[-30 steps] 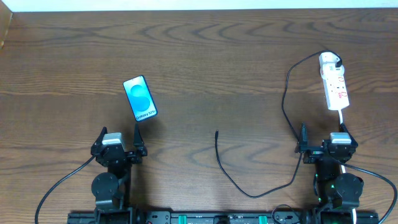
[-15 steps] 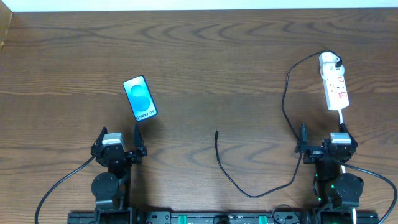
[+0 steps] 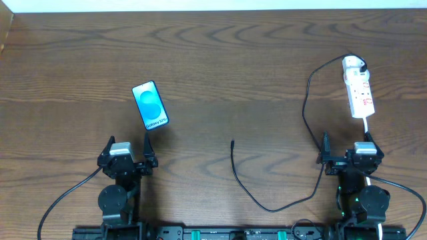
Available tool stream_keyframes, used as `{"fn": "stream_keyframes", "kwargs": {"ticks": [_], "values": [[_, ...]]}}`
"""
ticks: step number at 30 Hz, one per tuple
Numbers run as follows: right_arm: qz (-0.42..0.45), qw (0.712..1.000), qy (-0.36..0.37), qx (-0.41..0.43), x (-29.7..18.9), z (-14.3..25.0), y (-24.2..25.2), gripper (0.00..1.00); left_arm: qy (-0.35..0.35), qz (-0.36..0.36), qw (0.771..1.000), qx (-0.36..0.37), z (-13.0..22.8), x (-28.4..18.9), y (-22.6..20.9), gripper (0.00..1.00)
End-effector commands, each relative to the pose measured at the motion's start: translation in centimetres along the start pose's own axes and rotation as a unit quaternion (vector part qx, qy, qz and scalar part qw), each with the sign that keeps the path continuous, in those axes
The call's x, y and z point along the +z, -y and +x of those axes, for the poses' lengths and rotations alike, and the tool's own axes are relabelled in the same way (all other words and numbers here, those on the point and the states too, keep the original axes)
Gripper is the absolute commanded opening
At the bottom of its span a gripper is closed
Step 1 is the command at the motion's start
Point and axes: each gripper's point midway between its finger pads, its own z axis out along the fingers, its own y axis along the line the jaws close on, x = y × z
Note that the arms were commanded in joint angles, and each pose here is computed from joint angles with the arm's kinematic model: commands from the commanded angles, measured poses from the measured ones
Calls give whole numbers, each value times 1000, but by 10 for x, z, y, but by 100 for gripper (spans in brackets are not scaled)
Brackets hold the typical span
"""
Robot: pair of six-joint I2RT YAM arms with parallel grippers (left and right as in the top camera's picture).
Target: Plug charger to phone and switch on socket
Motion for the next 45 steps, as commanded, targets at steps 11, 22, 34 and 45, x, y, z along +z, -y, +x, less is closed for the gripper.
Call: {"fn": "stream_keyframes", "kwargs": {"ticks": [11, 22, 34, 45], "values": [[-3, 1000, 0, -3, 0, 1, -2, 99, -23, -18, 1000, 0, 16, 1, -7, 86], [-3, 1000, 0, -3, 0, 1, -2, 99, -23, -18, 1000, 0, 16, 1, -7, 86], [-3, 1000, 0, -3, 0, 1, -2, 99, -21, -18, 999, -20, 14, 0, -7, 86], [-3, 1000, 0, -3, 0, 1, -2, 99, -32, -19, 999, -23, -5, 0, -6, 86]]}}
